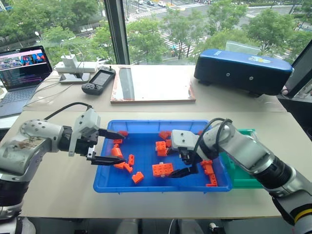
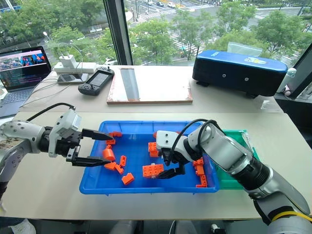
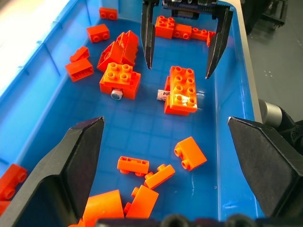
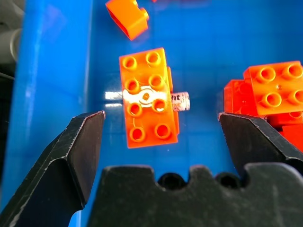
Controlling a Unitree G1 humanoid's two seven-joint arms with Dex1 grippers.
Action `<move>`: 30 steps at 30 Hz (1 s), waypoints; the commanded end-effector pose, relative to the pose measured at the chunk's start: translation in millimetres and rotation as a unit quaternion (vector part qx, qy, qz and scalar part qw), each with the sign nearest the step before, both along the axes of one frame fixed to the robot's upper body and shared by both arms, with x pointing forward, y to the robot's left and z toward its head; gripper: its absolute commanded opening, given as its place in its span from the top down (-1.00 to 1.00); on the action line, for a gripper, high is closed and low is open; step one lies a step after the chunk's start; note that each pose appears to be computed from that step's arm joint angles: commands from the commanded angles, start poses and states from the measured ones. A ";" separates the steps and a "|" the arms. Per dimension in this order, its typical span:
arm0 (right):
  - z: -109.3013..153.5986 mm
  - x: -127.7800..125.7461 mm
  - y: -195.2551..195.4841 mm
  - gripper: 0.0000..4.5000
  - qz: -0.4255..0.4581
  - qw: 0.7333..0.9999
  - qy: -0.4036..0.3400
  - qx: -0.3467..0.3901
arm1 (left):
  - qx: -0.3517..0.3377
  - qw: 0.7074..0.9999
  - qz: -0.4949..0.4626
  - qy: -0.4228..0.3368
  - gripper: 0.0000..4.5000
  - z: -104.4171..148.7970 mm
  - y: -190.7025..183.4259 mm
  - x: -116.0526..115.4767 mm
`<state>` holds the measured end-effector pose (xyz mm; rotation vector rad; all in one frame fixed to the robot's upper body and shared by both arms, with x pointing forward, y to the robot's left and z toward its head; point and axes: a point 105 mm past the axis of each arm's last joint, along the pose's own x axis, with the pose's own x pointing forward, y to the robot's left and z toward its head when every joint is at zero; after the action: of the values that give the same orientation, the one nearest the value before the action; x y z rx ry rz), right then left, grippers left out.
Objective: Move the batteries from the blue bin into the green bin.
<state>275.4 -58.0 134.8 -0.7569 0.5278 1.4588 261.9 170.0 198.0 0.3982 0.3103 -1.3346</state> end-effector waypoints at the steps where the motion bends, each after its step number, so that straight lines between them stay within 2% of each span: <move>1: 1.9 -2.0 7.4 -0.99 0.013 1.000 -0.013 0.004 | -0.001 1.000 -0.004 -0.021 -1.00 10.5 -0.8 -3.1; 4: -3.0 -2.8 8.6 -0.99 0.015 1.000 -0.013 -0.003 | 0.000 1.000 -0.003 -0.023 -1.00 11.3 -0.8 -2.7; 7: -3.1 -3.1 8.3 -0.70 0.012 1.000 -0.013 -0.003 | 0.001 1.000 -0.003 -0.024 -1.00 11.1 -0.2 -2.2; 14: -3.5 -1.7 1.9 0.38 -0.003 1.000 -0.013 -0.007 | -0.002 1.000 -0.008 -0.026 -1.00 9.8 -4.0 0.2; 18: 1.5 -1.6 1.9 0.39 -0.010 1.000 -0.015 0.002 | -0.003 1.000 -0.009 -0.028 -1.00 9.9 -4.6 2.8; 20: 12.0 -1.4 1.8 0.39 -0.014 1.000 -0.017 0.018 | -0.004 1.000 -0.010 -0.028 -1.00 9.5 -5.1 3.2; 24: 52.5 4.7 -7.3 0.39 -0.046 0.996 -0.020 0.074 | -0.006 0.999 -0.012 -0.029 -1.00 9.0 -6.0 4.3; 26: 58.7 3.7 -10.8 0.39 -0.051 0.995 -0.017 0.081 | -0.006 0.999 -0.013 -0.029 -1.00 8.5 -6.3 4.2; 30: 56.5 27.8 -65.3 0.39 -0.143 0.988 -0.057 0.024 | -0.010 0.999 -0.022 -0.027 -1.00 7.5 -10.0 3.2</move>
<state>290.9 -98.2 185.4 -0.6473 0.4939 1.2649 266.4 164.0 198.6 0.4001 0.2807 -1.3482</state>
